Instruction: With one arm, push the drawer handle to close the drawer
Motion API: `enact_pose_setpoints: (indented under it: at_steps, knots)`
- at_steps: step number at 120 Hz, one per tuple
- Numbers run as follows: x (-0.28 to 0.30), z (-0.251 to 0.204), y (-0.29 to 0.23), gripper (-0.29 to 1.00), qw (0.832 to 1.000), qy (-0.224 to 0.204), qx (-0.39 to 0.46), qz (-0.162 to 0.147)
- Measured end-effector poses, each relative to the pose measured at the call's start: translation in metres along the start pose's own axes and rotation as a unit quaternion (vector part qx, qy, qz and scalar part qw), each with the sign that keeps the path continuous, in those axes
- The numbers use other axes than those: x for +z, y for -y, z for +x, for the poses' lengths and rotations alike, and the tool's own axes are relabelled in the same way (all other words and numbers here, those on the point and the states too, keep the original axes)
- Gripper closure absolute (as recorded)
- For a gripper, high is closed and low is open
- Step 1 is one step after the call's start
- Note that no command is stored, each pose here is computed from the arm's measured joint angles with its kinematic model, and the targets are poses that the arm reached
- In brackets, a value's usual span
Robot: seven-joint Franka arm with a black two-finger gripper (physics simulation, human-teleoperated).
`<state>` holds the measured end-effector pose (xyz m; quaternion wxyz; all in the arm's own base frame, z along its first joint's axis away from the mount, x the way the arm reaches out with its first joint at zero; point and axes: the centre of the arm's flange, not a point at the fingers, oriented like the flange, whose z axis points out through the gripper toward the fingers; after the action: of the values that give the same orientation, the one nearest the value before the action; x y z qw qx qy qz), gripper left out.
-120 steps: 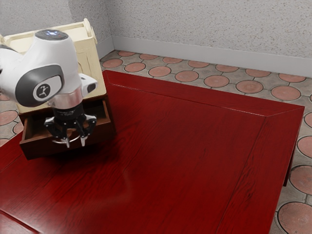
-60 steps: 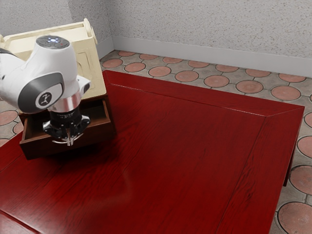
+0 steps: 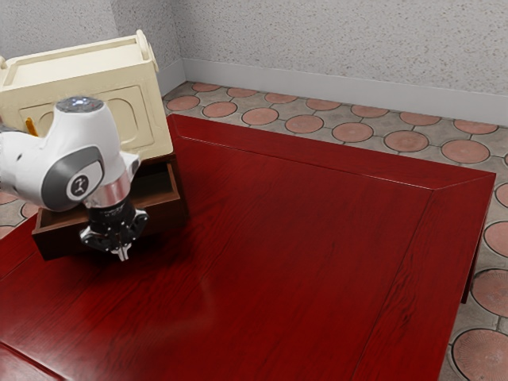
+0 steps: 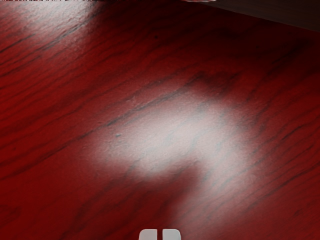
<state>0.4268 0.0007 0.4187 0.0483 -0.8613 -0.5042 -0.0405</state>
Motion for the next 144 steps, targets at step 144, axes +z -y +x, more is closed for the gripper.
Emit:
enact_pose_setpoints:
  at_steps: [144]
  knots:
    - [0.030, 0.086, -0.014, 0.79, 0.990, -0.098, 0.088, 0.057]
